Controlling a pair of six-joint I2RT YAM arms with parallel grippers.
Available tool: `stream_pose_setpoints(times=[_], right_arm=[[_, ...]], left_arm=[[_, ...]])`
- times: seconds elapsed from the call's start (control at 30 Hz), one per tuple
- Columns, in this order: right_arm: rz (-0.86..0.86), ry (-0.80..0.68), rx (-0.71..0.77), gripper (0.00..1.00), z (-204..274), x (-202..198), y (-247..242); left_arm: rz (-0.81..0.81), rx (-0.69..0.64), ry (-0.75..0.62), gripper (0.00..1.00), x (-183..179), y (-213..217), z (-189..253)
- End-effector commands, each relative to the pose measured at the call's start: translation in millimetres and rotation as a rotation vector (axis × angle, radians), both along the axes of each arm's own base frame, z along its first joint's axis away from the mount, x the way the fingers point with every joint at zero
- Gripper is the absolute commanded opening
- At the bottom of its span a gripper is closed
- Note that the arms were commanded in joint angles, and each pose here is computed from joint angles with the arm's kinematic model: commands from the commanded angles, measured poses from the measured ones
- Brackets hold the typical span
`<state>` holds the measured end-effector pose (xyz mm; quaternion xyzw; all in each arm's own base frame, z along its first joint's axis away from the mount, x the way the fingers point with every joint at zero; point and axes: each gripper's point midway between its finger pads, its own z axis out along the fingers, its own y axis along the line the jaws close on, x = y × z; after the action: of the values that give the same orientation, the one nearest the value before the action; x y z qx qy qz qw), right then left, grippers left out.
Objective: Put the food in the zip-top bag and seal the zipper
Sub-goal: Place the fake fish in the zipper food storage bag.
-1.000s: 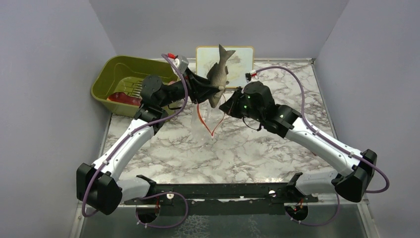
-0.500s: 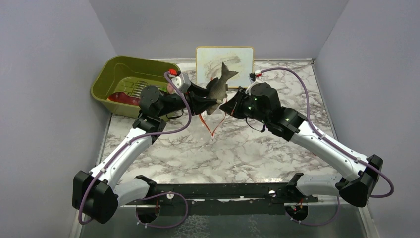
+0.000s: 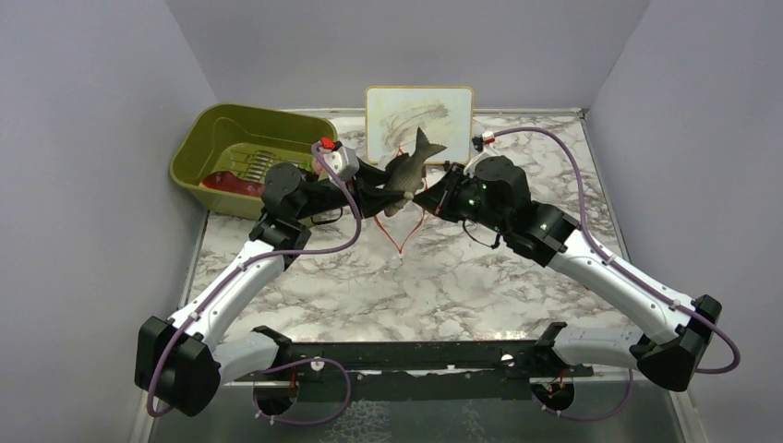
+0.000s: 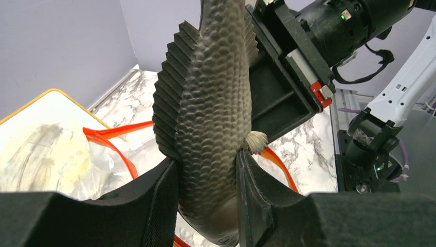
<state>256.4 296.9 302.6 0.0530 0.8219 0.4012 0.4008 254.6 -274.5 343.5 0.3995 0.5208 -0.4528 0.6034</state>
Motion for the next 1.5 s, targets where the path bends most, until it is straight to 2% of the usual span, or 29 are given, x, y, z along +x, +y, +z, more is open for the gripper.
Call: stream_pose_setpoints(times=[0.0,0.07,0.27,0.43,0.57,0.83,1.1,1.33,1.4,1.47], right_arm=[[-0.027,-0.027,0.044,0.01,13.6,-0.8,-7.4],[-0.035,-0.025,0.048,0.01,13.4,-1.8,-9.8],[-0.052,-0.035,0.057,0.01,15.5,-2.0,-14.3],[-0.058,-0.037,0.058,0.01,14.9,-0.5,-14.1],[-0.061,-0.037,0.069,0.01,16.4,0.6,-13.0],[-0.06,-0.034,0.075,0.01,13.5,0.0,-12.4],[-0.078,-0.035,0.06,0.01,10.4,-1.3,-19.1],[-0.082,-0.043,0.058,0.01,12.0,-2.0,-21.9],[-0.08,-0.043,0.057,0.01,11.7,-1.8,-21.5],[-0.079,-0.042,0.055,0.01,10.5,-1.2,-20.7]], left_arm=[[-0.038,-0.006,-0.069,0.35,-12.9,0.9,6.3],[-0.033,-0.002,-0.078,0.4,-13.0,1.7,4.3],[-0.028,-0.003,-0.075,0.44,-14.2,2.6,2.6],[-0.04,-0.003,-0.072,0.6,-16.4,2.2,2.5],[-0.032,-0.005,-0.057,0.66,-16.6,3.2,-0.3],[-0.009,-0.022,-0.061,0.65,-17.2,6.3,6.9],[0.125,-0.04,-0.022,0.64,-3.3,18.2,18.5],[0.446,0.084,0.237,0.56,40.7,48.8,-21.7],[0.471,0.127,0.304,0.56,44.8,50.3,-34.4],[0.423,0.137,0.337,0.56,39.7,43.8,-40.5]])
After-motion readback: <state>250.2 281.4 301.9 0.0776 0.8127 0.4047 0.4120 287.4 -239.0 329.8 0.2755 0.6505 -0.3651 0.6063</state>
